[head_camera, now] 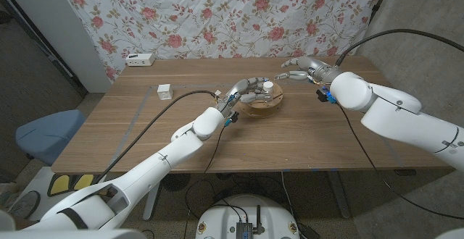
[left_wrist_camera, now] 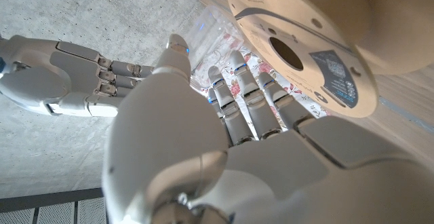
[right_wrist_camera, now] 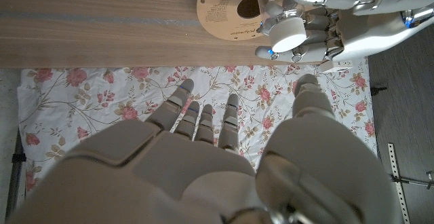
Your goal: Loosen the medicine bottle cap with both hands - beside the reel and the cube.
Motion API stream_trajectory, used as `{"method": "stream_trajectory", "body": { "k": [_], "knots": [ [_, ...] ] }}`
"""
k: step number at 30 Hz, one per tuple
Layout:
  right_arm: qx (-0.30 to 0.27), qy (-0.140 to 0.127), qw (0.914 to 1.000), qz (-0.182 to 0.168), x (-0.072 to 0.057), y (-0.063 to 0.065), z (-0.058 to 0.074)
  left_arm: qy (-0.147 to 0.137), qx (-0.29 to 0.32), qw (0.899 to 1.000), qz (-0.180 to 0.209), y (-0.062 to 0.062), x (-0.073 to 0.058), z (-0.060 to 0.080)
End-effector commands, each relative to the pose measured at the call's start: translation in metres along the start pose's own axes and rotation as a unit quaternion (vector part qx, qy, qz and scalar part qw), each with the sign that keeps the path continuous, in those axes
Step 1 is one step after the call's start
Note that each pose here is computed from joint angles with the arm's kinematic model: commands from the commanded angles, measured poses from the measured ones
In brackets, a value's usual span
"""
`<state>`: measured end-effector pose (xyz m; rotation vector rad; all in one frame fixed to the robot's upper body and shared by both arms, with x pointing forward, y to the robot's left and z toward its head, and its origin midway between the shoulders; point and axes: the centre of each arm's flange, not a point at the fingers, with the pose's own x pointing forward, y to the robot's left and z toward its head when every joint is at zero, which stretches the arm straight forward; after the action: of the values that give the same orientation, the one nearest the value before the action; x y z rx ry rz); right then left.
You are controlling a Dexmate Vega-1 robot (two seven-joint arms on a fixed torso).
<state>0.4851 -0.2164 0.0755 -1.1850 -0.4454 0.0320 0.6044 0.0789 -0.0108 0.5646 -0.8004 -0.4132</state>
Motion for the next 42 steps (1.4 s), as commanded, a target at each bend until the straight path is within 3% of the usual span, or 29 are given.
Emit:
{"method": "stream_trajectory", "body": {
  "k": [1, 42],
  "knots": [
    [-0.043, 0.001, 0.9987, 0.027, 0.005, -0.004, 0.02, 0.009, -0.003, 1.0, -0.007, 0.001, 0.005, -0.001],
    [-0.113, 0.015, 0.991, 0.07, 0.016, 0.006, 0.036, 0.005, 0.019, 0.999, -0.038, -0.005, 0.01, 0.004]
  ]
}}
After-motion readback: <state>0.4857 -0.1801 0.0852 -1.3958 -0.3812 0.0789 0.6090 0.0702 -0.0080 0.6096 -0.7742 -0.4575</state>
